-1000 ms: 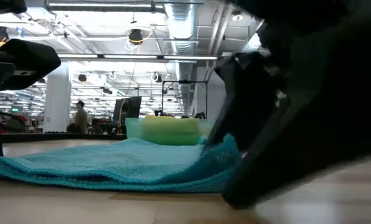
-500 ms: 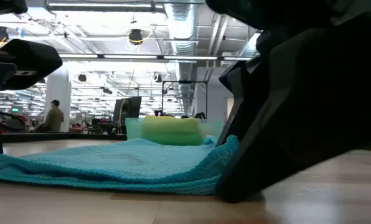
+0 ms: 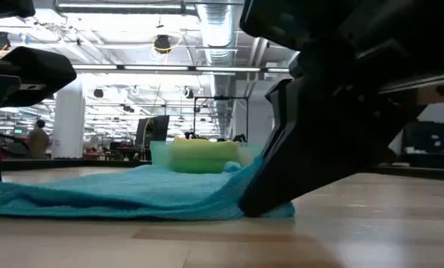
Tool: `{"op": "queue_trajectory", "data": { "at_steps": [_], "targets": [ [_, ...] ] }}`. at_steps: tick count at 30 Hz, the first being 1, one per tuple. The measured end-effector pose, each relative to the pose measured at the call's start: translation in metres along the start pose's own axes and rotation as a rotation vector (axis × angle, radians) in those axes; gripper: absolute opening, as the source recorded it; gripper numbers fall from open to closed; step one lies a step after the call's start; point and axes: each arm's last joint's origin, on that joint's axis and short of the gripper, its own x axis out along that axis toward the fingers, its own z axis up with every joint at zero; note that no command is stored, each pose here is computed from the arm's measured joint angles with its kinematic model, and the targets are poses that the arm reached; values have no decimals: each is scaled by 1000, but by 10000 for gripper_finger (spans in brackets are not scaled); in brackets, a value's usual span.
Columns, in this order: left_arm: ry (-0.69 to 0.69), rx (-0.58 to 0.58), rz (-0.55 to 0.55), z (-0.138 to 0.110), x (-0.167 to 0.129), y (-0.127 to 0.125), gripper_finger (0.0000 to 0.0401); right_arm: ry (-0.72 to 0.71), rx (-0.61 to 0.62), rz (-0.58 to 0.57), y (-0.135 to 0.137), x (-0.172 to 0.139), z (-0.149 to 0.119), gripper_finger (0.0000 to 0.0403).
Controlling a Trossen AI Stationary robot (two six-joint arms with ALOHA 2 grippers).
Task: Roll microfiber towels into tight, uniform cylinder then place into a basket
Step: Fold the blue towel
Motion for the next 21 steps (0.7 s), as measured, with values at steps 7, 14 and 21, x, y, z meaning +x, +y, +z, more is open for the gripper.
{"op": "queue_trajectory", "data": {
  "at_steps": [7, 14, 21],
  "targets": [
    [36, 40, 6, 6, -16, -7, 8, -71, -24, -15, 23, -23, 18, 16],
    [-11, 44, -29, 16, -37, -22, 3, -188, -22, -11, 52, -52, 43, 8],
    [-52, 87, 31, 27, -71, -33, 2, -252, -3, 17, 72, -71, 53, 7]
  ]
}}
